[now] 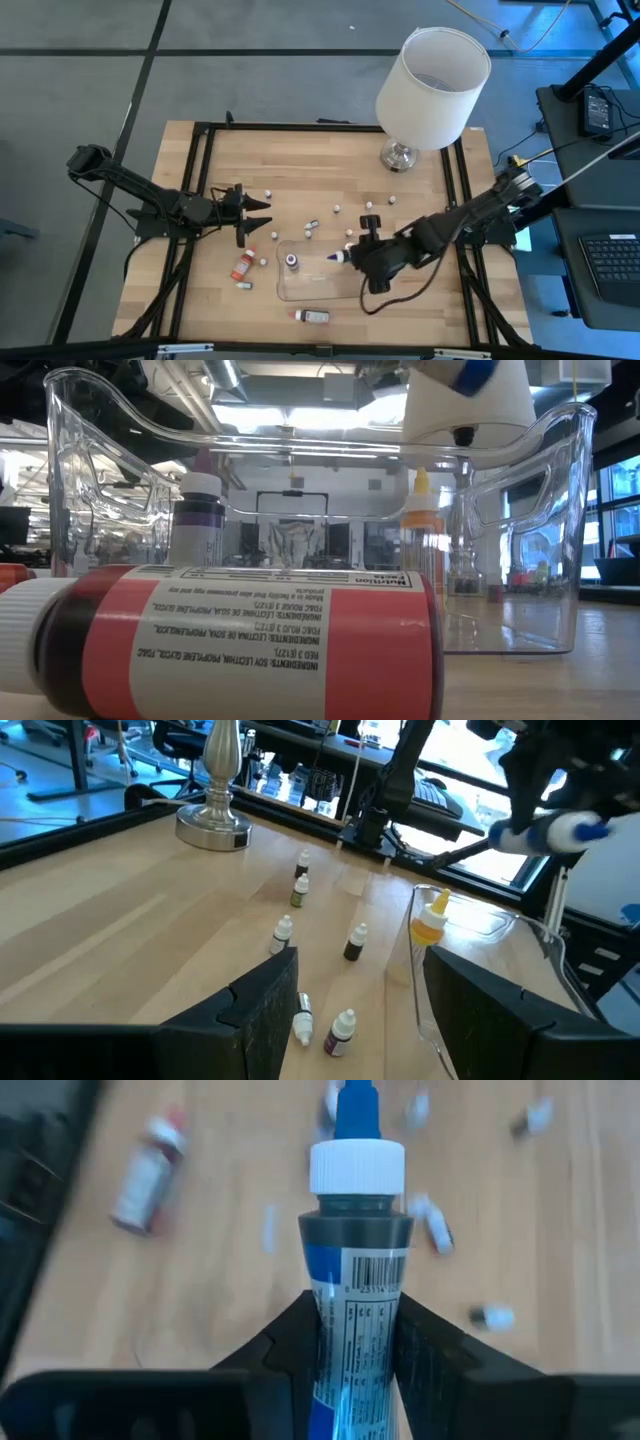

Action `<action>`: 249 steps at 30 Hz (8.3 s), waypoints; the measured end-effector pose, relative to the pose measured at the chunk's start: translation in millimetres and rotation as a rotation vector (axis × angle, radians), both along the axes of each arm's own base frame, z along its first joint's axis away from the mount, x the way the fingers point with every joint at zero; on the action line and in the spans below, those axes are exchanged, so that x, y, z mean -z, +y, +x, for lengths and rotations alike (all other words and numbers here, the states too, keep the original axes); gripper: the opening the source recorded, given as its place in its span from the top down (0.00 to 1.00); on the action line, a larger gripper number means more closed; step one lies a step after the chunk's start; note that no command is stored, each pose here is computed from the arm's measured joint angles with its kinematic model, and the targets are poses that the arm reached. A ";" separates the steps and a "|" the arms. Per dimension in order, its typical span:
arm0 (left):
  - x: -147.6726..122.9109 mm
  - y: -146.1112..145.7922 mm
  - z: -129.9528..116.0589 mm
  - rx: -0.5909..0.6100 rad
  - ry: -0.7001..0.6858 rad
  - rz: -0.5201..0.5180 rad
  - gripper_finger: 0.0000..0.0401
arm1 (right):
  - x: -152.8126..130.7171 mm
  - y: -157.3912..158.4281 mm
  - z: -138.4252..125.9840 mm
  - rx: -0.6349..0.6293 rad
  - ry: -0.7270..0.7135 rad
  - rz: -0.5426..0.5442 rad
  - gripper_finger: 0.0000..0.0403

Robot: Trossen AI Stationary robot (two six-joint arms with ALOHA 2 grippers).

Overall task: Pick & Place food coloring
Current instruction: Put the big blue food coloring bottle into the container, then put the small pink food coloring bottle into the container

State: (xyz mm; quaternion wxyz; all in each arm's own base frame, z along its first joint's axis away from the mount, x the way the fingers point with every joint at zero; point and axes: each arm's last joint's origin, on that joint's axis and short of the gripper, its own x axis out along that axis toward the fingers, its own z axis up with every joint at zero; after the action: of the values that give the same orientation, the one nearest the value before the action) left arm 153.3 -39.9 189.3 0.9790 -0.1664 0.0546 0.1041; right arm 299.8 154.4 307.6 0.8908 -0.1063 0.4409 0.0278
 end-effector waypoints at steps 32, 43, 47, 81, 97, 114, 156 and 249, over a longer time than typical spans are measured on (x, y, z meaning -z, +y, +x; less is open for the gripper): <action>-73.5 -34.8 83.2 0.259 0.338 0.318 0.47 | 62.5 -34.8 31.1 -0.057 -0.429 0.219 0.72; -89.1 -58.5 138.4 0.349 0.439 0.382 0.47 | 62.6 -34.8 31.4 -0.034 -0.432 0.232 0.72; -89.9 -62.4 145.3 0.368 0.459 0.366 0.47 | 63.4 -35.3 30.9 -0.001 -0.429 0.218 0.72; -95.1 -70.8 147.5 0.373 0.393 0.358 0.53 | 64.1 -37.1 31.0 0.027 -0.428 0.199 0.72; -95.0 -70.4 147.5 0.375 0.395 0.380 0.69 | 64.2 -36.7 30.9 0.021 -0.427 0.203 0.66; -89.3 -53.9 150.3 0.385 0.457 0.174 0.71 | 20.5 -36.1 -16.5 -0.066 -0.281 0.207 0.30; -45.5 -48.0 212.6 0.436 1.061 0.092 0.70 | 35.1 -38.9 -23.0 0.102 -0.195 0.076 0.30; -49.5 -77.2 55.1 -0.047 0.875 0.074 0.64 | 89.8 -106.9 -68.7 0.637 0.131 -0.196 0.30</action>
State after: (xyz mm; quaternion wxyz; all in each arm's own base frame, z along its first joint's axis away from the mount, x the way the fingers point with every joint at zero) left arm 208.4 -117.1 238.8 0.8665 -0.0728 0.4564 0.1887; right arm 231.2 47.6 217.8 0.8101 -0.0464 0.5089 -0.2875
